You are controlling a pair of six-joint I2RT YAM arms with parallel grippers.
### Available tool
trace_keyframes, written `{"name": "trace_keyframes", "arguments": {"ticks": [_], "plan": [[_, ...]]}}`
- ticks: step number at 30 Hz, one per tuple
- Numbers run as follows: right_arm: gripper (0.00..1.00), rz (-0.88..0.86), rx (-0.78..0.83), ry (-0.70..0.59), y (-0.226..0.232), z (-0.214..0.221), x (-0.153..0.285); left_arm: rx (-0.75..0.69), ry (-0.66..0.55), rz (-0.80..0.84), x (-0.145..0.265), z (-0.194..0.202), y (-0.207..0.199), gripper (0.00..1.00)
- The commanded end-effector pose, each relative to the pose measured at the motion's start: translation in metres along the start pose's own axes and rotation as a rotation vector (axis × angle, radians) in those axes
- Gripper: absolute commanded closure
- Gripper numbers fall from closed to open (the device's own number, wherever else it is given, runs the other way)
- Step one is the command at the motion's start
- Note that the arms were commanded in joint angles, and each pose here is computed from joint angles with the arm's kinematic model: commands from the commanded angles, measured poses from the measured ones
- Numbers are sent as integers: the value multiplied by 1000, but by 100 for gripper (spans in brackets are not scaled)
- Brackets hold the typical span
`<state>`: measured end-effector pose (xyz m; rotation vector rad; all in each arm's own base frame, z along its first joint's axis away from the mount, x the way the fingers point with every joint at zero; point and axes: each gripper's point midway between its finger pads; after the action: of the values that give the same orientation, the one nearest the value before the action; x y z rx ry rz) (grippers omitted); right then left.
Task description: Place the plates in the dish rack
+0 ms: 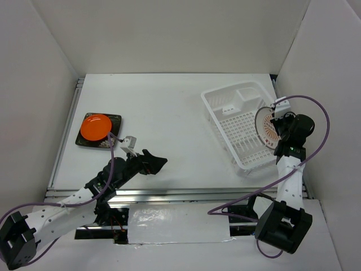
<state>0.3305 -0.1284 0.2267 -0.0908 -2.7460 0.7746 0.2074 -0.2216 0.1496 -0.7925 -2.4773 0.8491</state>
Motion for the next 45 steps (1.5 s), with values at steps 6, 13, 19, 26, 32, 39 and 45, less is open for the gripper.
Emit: {"name": "trace_keyframes", "arguments": {"ticks": [6, 13, 19, 26, 32, 39, 45], "plan": [[70, 77, 30, -51, -22, -19, 3, -11, -55, 26, 1, -13, -8, 1], [66, 86, 17, -62, -24, -23, 5, -10, -61, 26, 2, -15, -8, 1], [43, 105, 2, -79, -27, -28, 8, -8, -55, 22, 2, -13, -7, 0], [41, 165, -34, -141, -39, -45, 16, -4, -61, 24, 4, -15, -8, 1], [38, 213, -110, -261, -51, -76, 26, -4, -63, 22, 4, -15, -8, 0], [38, 242, -496, -431, -80, -140, 43, -3, -69, 9, 4, -17, -6, 0], [38, 148, -621, -584, -67, -181, 48, -3, -73, -23, 3, -20, -3, 1]]}}
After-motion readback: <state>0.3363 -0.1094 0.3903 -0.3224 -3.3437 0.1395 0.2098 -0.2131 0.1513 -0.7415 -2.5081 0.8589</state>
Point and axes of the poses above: each gripper's point midway between its finger pads, its own x axis back along the fingers, its own y axis along the line the jaws close on, z = x × y, and after that the axes turned 1 degree about -x, right-handed
